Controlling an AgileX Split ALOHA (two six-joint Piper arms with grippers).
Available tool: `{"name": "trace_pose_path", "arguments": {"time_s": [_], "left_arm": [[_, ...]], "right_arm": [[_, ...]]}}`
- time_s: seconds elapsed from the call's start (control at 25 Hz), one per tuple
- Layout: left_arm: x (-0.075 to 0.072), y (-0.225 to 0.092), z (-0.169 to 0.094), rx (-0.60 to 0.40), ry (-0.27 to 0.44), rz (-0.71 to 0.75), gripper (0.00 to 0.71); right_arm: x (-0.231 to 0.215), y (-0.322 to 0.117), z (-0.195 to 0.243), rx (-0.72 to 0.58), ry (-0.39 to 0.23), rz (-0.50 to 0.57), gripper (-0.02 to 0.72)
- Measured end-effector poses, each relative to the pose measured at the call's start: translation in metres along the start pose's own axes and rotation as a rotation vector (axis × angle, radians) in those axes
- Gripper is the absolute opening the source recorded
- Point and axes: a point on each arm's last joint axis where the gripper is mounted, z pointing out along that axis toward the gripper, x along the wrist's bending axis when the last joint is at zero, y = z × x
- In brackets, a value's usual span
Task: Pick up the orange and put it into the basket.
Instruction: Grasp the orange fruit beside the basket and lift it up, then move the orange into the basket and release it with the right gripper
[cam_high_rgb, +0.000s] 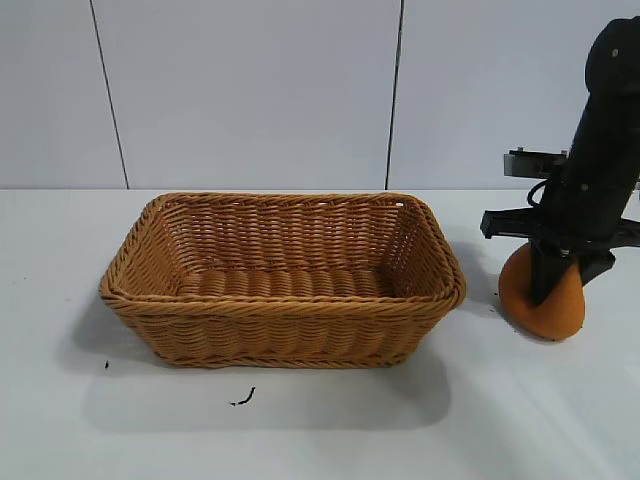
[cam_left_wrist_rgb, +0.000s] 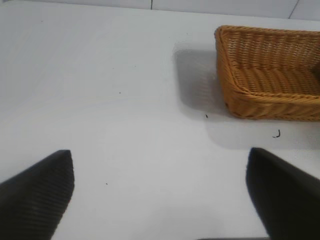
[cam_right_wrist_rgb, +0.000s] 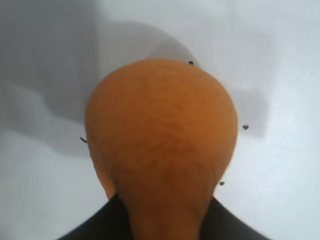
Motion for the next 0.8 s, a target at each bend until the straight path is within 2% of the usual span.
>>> {"name": "trace_pose_path", "arguments": {"time_s": [0.32,0.56,0.8], "left_arm": [[0.0,0.0,0.0,0.0,0.0,0.0,0.672],[0.0,0.0,0.0,0.0,0.0,0.0,0.672],[0.0,0.0,0.0,0.0,0.0,0.0,0.672]], "right_arm": [[0.003,0.0,-0.036,-0.071,0.008,-0.009,0.106],[0.006,-0.005,-0.094,-0.195,0.017,-0.029,0.106],[0.01,-0.004,-0.142,-0.257,0.023,-0.071,0.106]]}}
